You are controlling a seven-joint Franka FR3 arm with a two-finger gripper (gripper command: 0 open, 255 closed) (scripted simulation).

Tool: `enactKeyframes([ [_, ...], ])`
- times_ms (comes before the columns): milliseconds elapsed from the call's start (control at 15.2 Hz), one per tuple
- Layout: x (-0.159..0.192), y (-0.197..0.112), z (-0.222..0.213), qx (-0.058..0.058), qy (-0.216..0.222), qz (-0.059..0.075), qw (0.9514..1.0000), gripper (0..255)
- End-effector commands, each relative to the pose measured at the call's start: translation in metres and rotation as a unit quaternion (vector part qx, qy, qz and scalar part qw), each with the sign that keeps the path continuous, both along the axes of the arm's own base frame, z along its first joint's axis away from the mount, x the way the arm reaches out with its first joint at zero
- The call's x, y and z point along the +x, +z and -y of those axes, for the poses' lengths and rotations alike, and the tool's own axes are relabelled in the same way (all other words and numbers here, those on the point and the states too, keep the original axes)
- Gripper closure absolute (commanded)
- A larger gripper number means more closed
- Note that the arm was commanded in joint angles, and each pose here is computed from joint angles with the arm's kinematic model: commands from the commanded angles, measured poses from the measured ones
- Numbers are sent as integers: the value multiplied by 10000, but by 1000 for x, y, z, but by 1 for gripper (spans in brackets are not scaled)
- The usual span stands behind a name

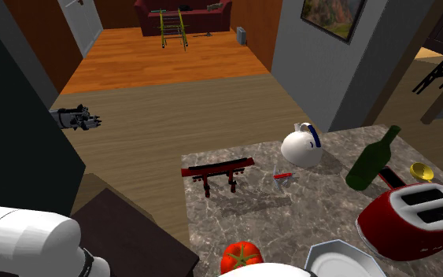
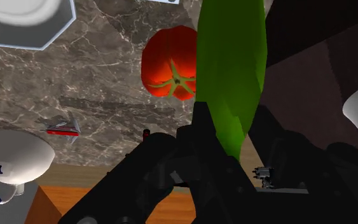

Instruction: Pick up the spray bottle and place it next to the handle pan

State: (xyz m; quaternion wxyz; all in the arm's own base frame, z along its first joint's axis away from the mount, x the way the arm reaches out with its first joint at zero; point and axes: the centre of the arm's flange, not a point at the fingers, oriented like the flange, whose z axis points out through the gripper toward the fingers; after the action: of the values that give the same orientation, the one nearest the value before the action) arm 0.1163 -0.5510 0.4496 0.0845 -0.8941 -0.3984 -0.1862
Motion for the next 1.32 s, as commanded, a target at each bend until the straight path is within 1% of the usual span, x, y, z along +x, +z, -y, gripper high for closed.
enactKeyframes([
  [0,-10,-21,2,425,-229,353,9982,255],
  [1254,-10,-121,2,425,-229,353,9982,255],
])
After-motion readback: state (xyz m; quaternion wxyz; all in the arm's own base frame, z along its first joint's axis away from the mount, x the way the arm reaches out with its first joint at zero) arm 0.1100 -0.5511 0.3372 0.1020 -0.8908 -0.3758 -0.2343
